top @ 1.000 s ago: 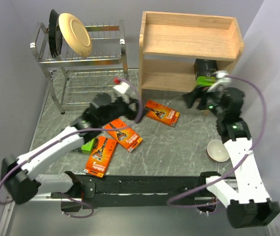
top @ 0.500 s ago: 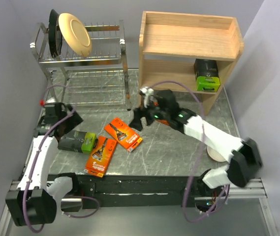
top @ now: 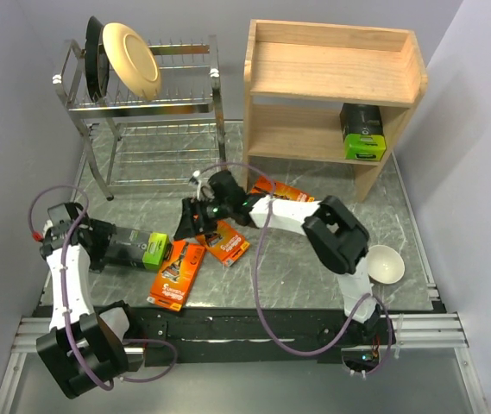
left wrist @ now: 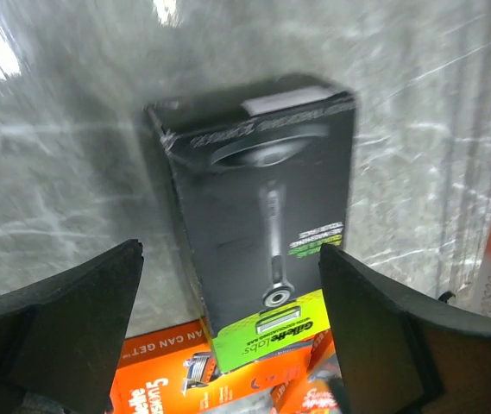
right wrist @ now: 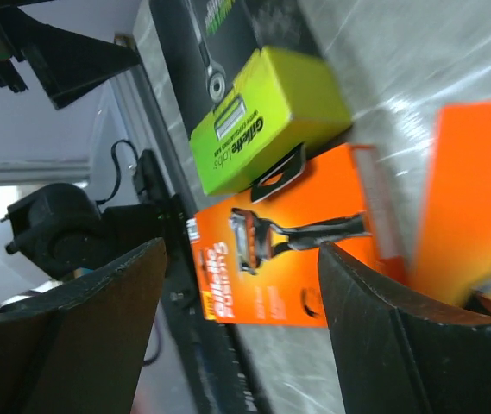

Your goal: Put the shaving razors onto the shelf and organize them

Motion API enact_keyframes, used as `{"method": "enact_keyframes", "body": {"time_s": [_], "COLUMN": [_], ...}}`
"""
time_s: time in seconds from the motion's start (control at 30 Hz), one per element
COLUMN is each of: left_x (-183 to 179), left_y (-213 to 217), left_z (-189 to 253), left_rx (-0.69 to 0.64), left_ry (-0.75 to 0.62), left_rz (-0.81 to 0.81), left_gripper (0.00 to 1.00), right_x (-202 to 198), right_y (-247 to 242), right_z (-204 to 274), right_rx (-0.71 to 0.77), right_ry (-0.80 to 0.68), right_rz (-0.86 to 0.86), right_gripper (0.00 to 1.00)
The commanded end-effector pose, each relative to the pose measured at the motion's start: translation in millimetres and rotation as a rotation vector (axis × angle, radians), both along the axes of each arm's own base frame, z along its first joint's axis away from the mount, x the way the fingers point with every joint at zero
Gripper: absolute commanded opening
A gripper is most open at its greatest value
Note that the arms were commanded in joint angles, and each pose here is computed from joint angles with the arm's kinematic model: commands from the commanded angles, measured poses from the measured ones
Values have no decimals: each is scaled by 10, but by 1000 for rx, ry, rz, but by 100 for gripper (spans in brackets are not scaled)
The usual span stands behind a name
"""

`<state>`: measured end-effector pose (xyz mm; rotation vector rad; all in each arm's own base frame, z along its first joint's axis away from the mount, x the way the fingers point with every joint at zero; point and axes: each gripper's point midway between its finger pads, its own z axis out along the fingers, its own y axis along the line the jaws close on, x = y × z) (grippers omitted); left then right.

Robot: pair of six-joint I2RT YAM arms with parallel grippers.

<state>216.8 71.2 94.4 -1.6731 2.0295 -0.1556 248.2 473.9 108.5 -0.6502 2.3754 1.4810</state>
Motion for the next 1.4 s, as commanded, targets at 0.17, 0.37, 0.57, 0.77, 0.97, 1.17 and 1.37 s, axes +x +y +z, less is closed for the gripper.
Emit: {"method": "enact_keyframes", "body": {"time_s": [0.17,0.37,0.57,0.77,0.97,1.17,1.37], "left_x": [52,-4,18,46,88,197,55], "left_y": [-225,-250,-267,-284,-319,-353,-555], "left_z": [-292,-379,-414,-436,-400,-139,-3], "left_rx": [-133,-137,-150,-163,-173,-162,-252], "left_ry": [-64,-49,-61,-72,-102,-161,-114], "left_rz": [2,-3,2,-5,-27,-111,-162], "left_gripper": [84,84,83,82,91,99,99], "right_x": [167,128,-5,-103,-138,10,314], "right_y": [407,452,492,532,518,570,410], "right_z": [-180,-514,-587,-647,-684,-113,412], "right_rx": [-38,-117,-127,-144,-137,-9,31], "right_ry": [135,189,217,229,231,194,139], "right_rz": [-150,-182,-159,-140,-139,-151,-280], "right_gripper": [58,45,40,37,16,0,0]}}
